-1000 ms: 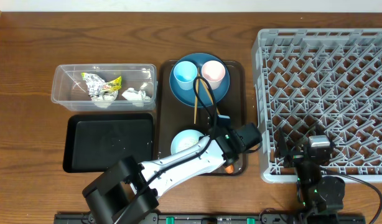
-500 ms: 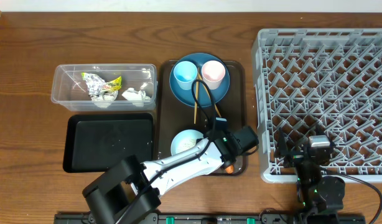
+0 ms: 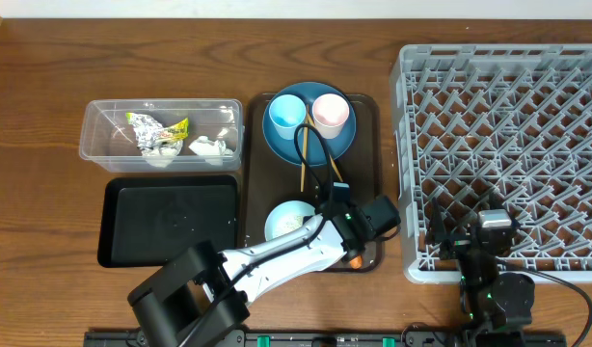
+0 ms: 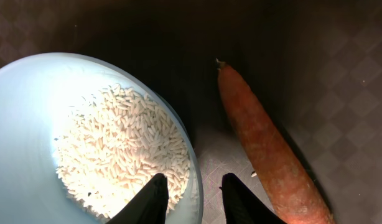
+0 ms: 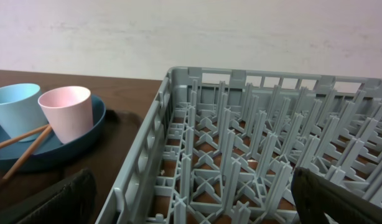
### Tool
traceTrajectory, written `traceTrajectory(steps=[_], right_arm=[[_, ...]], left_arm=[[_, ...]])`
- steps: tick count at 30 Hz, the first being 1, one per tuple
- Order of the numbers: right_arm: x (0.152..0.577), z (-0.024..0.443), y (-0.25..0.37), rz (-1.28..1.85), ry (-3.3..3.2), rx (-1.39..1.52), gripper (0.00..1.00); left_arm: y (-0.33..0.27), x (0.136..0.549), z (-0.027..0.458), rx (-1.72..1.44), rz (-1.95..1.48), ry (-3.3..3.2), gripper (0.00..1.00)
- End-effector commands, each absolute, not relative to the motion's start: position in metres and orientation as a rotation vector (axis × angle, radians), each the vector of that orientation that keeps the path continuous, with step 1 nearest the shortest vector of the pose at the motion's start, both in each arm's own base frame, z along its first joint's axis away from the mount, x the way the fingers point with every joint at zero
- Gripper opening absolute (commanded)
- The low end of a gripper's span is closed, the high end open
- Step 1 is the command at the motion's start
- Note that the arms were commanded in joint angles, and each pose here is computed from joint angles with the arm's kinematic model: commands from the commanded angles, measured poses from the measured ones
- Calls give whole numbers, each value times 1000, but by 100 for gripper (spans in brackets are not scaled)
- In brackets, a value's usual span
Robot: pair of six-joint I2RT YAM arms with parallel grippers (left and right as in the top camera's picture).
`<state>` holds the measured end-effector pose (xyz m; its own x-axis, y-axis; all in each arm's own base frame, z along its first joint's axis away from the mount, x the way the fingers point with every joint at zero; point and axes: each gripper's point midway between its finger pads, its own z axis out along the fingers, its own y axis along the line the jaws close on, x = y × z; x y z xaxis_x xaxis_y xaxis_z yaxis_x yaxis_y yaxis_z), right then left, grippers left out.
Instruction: Sort waste into correct bins and load items into the dishwasher rack
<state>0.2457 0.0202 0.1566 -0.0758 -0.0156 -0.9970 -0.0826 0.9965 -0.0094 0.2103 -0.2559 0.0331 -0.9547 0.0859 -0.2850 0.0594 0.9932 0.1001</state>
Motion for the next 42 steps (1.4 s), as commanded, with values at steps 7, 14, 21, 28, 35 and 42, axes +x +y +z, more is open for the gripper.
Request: traceTrajectory(steps=[7, 14, 21, 28, 35, 42], right_arm=[[246, 155, 15, 31, 1652, -67, 99], [246, 155, 15, 31, 1652, -67, 99], [246, 155, 15, 31, 1652, -68, 99], [246, 155, 15, 31, 1652, -68, 99], [246, 155, 15, 31, 1652, -68, 99], [246, 155, 15, 31, 1652, -67, 99]], left_arm=[[-248, 210, 26, 87, 181, 2838, 26], [-248, 209, 26, 88, 178, 2843, 24], [-248, 209, 26, 88, 176, 2845, 19], [-248, 209, 26, 89, 177, 2845, 15], [-249, 209, 26, 89, 175, 2846, 12], [-249, 207, 25, 90, 169, 2855, 7]])
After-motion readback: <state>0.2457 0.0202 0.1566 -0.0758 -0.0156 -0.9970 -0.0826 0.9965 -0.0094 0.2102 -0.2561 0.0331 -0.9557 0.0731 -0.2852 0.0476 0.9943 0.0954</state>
